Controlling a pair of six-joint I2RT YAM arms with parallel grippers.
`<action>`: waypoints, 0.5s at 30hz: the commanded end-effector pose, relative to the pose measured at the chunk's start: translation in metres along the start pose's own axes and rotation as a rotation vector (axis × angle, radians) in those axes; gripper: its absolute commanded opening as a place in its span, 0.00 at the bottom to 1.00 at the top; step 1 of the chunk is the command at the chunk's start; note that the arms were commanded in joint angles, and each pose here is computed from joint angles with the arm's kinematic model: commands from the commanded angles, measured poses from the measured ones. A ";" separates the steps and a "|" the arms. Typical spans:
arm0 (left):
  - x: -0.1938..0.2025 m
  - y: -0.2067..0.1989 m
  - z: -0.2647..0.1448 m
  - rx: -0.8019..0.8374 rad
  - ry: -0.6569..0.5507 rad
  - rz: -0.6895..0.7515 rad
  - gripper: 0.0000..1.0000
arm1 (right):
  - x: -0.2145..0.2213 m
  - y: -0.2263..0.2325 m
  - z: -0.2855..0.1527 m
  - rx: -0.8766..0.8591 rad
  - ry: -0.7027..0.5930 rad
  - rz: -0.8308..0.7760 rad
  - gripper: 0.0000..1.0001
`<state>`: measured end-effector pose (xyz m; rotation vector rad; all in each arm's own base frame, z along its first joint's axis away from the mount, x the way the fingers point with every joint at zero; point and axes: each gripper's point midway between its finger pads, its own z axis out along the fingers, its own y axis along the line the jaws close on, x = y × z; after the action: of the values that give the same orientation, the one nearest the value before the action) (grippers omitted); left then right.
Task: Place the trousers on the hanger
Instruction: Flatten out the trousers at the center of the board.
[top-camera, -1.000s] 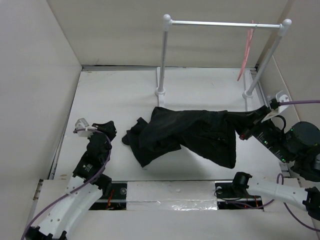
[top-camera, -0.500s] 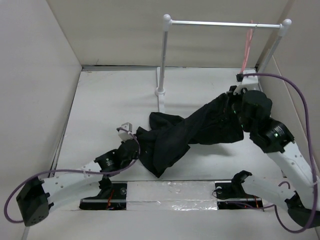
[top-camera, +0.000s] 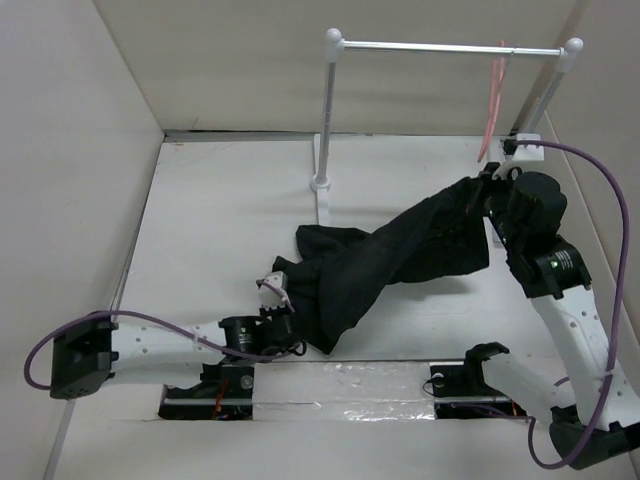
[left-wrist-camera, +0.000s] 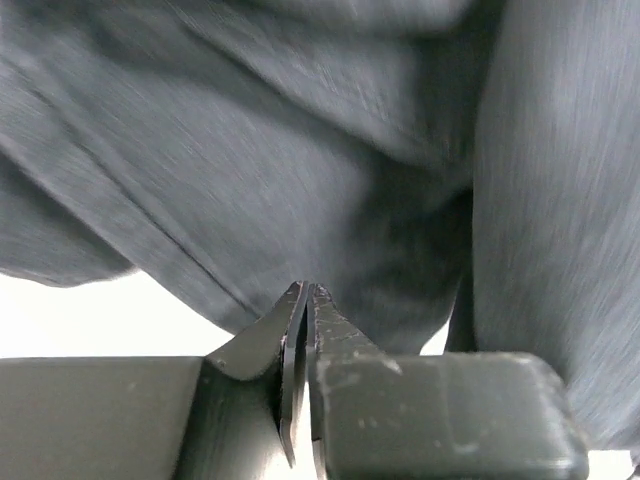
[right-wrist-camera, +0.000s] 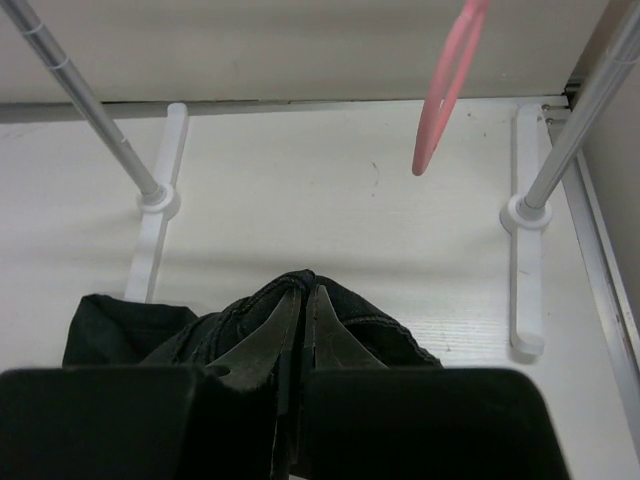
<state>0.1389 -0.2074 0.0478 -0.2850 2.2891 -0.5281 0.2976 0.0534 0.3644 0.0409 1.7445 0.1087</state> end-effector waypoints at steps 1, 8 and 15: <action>0.016 -0.019 -0.002 0.059 0.012 0.087 0.00 | -0.037 0.007 0.017 -0.064 -0.115 0.066 0.00; 0.055 -0.048 -0.006 0.048 0.017 0.298 0.27 | -0.043 0.016 0.022 -0.125 -0.125 0.091 0.00; 0.051 -0.075 -0.010 0.105 -0.008 0.344 0.49 | -0.030 0.014 0.024 -0.125 -0.103 0.088 0.00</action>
<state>0.0922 -0.2778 0.0363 0.1498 2.3009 -0.4327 0.3249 0.0649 0.3587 0.0296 1.7554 0.2389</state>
